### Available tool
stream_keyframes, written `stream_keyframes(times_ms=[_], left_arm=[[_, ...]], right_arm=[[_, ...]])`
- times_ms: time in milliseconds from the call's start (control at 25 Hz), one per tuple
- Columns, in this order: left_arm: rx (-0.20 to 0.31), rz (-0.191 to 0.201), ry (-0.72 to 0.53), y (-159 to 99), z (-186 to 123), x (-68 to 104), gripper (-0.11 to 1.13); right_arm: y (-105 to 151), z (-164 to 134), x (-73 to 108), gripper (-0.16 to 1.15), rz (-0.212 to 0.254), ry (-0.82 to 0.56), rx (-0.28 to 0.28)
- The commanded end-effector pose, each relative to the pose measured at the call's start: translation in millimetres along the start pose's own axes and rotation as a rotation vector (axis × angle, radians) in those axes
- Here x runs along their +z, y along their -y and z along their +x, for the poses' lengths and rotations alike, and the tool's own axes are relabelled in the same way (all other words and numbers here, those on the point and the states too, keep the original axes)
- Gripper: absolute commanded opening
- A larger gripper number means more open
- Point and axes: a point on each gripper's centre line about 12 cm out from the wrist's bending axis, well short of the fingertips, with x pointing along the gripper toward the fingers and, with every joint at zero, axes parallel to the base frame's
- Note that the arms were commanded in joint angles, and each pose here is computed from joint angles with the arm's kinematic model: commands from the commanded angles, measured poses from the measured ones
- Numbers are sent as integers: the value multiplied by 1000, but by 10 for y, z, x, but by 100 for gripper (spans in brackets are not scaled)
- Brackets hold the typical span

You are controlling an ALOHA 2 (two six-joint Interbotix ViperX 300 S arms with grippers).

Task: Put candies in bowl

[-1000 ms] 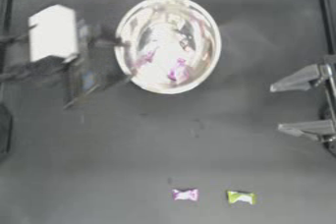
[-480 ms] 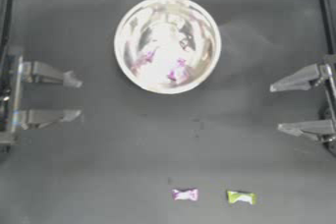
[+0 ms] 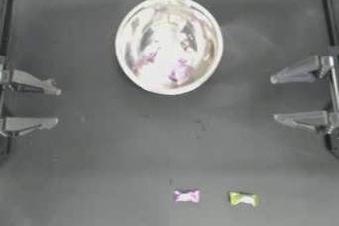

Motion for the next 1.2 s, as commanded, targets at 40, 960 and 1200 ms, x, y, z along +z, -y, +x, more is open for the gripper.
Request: stream_keyframes(times_ms=[40,960,1200], left_arm=[[3,-8,-1,-4,6,20,88],[30,-42,-28,-48,-19,-28,88],[30,-49,-40,-49,6,-41,88]], right_arm=[[-176,10,184,99,21,-195,7],[-1079,817,-669,99,-12,-847,-158],[-1162,1024,-929,99,-7,-870,-147]])
